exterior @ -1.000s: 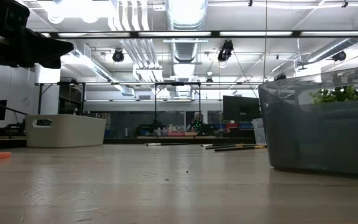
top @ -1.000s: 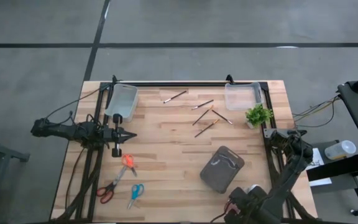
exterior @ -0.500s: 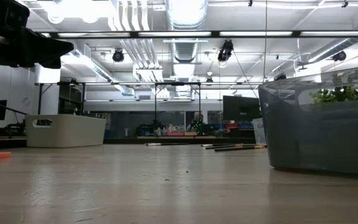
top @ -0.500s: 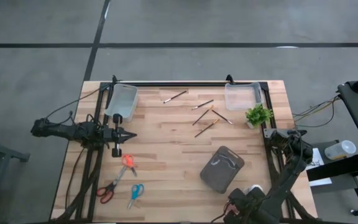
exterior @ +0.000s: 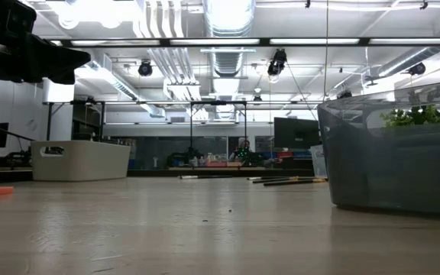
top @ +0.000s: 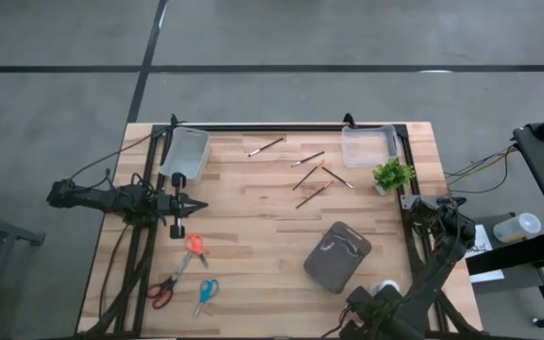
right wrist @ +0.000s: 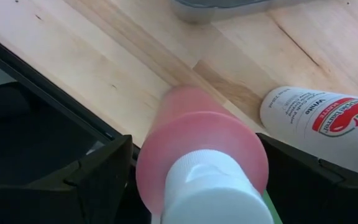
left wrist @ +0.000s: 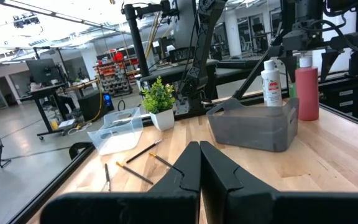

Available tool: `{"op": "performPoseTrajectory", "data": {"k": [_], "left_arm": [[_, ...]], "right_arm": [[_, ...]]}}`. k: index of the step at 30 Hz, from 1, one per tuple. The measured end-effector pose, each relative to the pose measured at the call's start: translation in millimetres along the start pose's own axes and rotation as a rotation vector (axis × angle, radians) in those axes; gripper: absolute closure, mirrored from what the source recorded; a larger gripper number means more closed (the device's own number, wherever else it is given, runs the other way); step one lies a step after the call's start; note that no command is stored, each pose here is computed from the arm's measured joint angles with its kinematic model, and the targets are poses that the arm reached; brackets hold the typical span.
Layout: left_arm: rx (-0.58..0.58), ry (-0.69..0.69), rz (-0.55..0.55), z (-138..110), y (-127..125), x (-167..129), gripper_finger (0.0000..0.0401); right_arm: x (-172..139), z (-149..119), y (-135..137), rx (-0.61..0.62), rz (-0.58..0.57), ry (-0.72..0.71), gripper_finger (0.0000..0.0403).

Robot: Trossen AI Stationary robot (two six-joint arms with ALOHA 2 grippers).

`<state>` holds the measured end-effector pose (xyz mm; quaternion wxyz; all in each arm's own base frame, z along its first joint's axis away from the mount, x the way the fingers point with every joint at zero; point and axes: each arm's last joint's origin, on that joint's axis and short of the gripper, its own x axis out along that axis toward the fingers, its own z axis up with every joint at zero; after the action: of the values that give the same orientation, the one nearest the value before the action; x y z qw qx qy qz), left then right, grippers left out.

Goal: Pick & Place Paint Supplies
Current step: Put the red paint bottle into the black bin

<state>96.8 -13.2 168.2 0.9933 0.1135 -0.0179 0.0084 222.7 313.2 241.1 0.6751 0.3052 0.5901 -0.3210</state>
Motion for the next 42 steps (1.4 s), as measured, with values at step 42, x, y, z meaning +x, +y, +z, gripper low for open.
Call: {"op": "performPoseTrajectory", "data": {"k": [42], "left_arm": [[0.0,0.0,0.0,0.0,0.0,0.0,0.0401]], "right_arm": [[0.2,0.3,-1.0,-0.016,-0.008,-0.003,0.0079]]}}
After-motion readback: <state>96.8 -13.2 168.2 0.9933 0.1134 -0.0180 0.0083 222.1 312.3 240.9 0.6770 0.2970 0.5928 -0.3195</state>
